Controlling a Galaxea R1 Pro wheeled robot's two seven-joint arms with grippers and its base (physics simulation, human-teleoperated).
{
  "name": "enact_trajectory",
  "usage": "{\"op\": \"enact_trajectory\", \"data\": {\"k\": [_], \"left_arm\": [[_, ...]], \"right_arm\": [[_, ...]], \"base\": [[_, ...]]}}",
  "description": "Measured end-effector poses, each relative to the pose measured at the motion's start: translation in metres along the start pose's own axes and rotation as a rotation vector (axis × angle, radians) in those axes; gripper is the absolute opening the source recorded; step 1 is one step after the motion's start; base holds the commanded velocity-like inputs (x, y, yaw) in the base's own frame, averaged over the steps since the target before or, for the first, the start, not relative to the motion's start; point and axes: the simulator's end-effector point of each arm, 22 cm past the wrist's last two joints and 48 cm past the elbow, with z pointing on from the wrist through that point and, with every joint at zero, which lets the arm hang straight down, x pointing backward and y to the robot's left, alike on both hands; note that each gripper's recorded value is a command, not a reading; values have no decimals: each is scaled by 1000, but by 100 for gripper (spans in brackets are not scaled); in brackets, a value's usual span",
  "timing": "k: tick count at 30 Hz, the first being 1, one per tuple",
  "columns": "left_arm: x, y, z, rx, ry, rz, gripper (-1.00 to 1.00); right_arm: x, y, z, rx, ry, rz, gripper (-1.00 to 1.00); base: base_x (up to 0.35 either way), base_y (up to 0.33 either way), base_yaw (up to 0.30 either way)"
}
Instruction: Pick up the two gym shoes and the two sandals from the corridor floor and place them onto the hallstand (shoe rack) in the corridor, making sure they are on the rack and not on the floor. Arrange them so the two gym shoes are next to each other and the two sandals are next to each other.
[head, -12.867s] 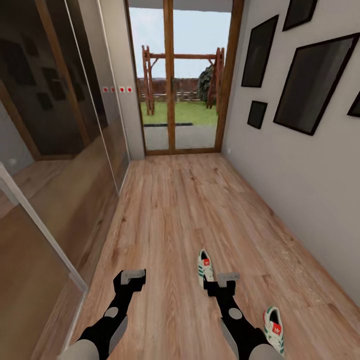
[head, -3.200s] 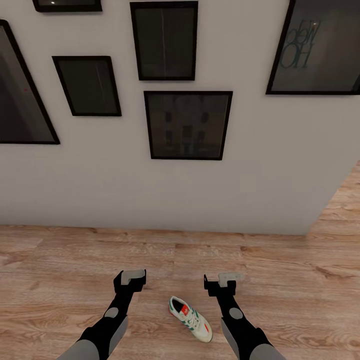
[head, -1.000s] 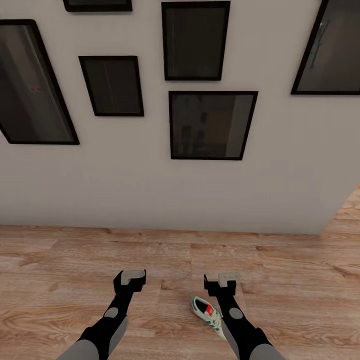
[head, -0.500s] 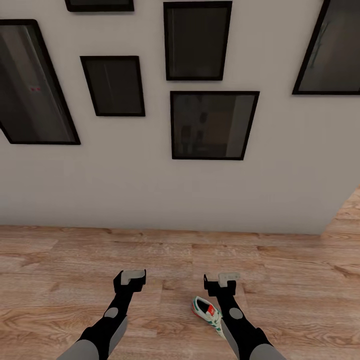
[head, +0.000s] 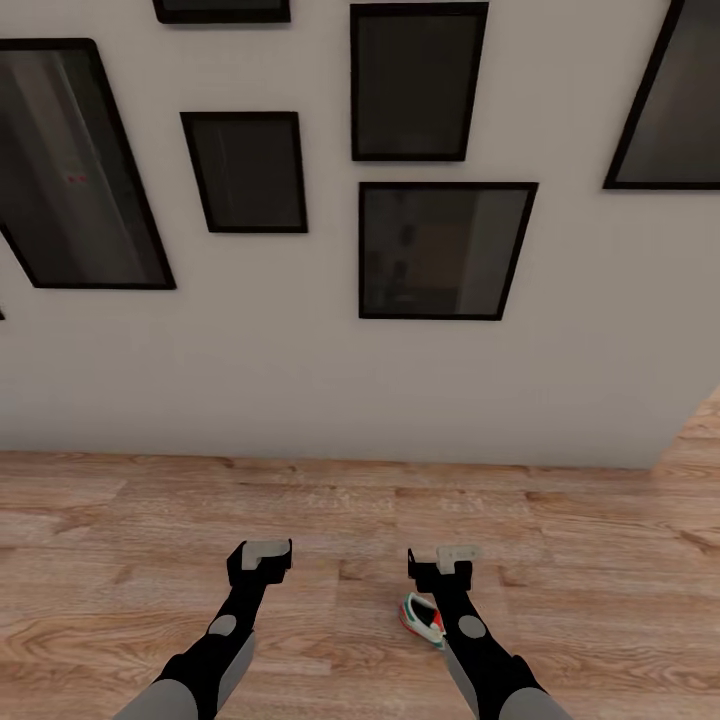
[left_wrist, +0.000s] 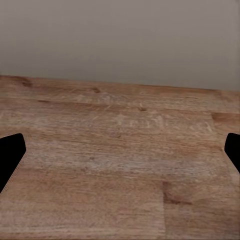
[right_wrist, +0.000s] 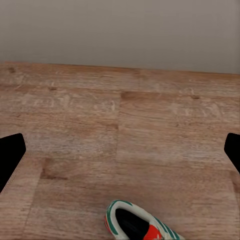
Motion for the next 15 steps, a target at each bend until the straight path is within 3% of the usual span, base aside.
{"op": "enact_trajectory", "data": {"k": [15], "left_arm": [[0, 0, 0, 0, 0, 0, 100]], "right_arm": [[0, 0, 0, 0, 0, 0, 100]], "base": [[0, 46, 0]]}}
